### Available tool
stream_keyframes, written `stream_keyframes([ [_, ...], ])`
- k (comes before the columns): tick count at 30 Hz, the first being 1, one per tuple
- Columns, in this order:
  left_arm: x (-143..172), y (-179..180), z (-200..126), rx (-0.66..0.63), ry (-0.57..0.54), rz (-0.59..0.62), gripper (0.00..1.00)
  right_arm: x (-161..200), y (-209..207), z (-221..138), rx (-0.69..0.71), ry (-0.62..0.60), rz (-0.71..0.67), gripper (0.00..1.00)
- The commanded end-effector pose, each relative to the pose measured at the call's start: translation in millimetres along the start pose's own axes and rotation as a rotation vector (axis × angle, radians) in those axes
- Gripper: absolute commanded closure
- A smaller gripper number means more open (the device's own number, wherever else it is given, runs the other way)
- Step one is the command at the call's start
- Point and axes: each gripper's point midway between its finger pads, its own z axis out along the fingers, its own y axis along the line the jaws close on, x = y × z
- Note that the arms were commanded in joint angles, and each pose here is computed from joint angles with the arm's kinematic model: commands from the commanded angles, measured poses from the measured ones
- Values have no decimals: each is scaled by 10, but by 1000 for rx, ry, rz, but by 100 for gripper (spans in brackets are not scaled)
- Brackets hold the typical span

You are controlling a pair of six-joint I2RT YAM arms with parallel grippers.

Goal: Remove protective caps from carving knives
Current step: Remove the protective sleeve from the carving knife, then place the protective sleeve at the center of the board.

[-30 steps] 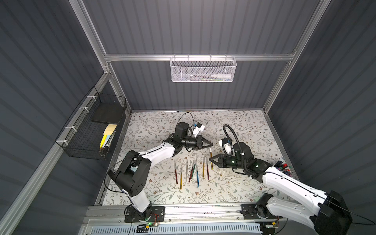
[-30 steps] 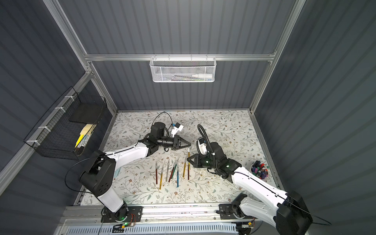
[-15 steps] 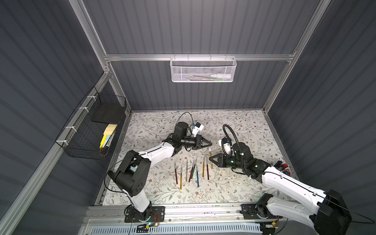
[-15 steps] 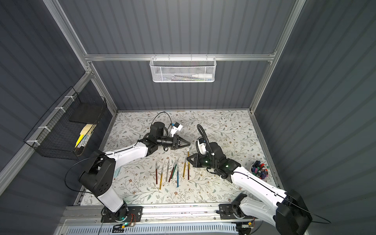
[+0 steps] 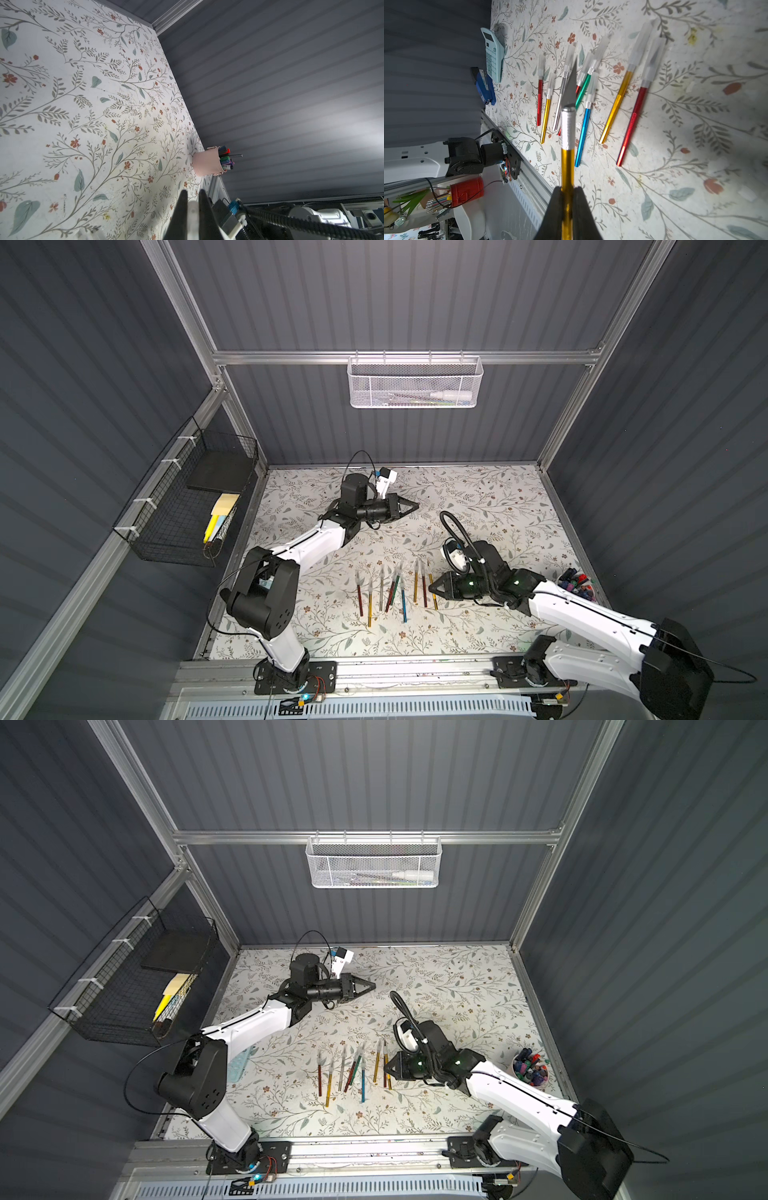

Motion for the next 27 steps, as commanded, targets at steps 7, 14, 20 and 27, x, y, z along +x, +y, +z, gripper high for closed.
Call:
stream_keyframes([
  [7,-84,-114,-71,-22,-22,77,100,10,-44,-60,40,-6,3,99],
  [14,-15,-50,-126,-84,1,89,100,-107,-181,-177,148,-81,-14,99],
  [20,143,28,-182,-134,61,89,100,-184,-324,-297,272,-103,-65,99],
  [27,286,104,-204,-155,94,75,100,-315,-484,-410,363,-132,-136,99],
])
